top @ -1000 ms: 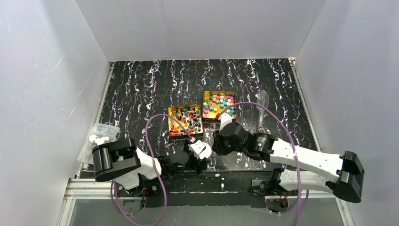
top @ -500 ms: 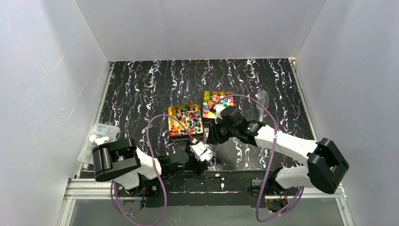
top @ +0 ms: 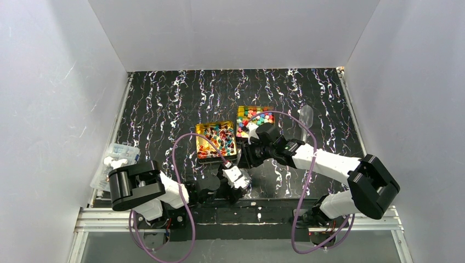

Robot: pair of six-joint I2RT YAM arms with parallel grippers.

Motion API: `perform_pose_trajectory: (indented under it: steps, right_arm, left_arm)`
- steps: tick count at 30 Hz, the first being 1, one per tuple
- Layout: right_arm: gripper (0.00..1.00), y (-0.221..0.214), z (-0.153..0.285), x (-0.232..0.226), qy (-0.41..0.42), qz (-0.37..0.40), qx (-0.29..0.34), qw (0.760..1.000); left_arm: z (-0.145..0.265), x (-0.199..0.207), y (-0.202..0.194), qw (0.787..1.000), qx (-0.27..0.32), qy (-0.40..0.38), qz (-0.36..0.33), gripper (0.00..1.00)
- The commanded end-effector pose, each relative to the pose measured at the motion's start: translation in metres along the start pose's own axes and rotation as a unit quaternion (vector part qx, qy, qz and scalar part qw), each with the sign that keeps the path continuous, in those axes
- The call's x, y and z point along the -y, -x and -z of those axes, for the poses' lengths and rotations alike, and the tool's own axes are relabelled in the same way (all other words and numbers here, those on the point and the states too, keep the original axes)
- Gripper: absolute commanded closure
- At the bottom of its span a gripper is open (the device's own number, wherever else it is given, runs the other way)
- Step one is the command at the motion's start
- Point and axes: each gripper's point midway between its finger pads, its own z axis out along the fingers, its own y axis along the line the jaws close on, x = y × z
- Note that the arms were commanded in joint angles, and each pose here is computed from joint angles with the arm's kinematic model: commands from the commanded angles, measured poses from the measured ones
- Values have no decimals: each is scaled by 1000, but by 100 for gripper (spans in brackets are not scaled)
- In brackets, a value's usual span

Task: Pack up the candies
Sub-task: Screw the bottle lid onto the packing bottle.

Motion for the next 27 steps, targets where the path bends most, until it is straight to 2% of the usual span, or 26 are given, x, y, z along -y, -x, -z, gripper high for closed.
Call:
perform_pose_trajectory:
  steps: [1, 14, 27]
  right_arm:
    - [61, -3, -4, -2, 20, 13, -1, 1000]
    - [69, -32, -2, -1, 39, 7, -31, 999]
    - [77, -68, 12, -7, 57, -19, -46, 997]
  left_arm:
    - [-2, 3, -11, 1000, -24, -11, -5, 47]
    - [-5, 2, -11, 1000, -26, -5, -3, 48]
    - [-9, -20, -13, 998, -32, 56, 24, 48]
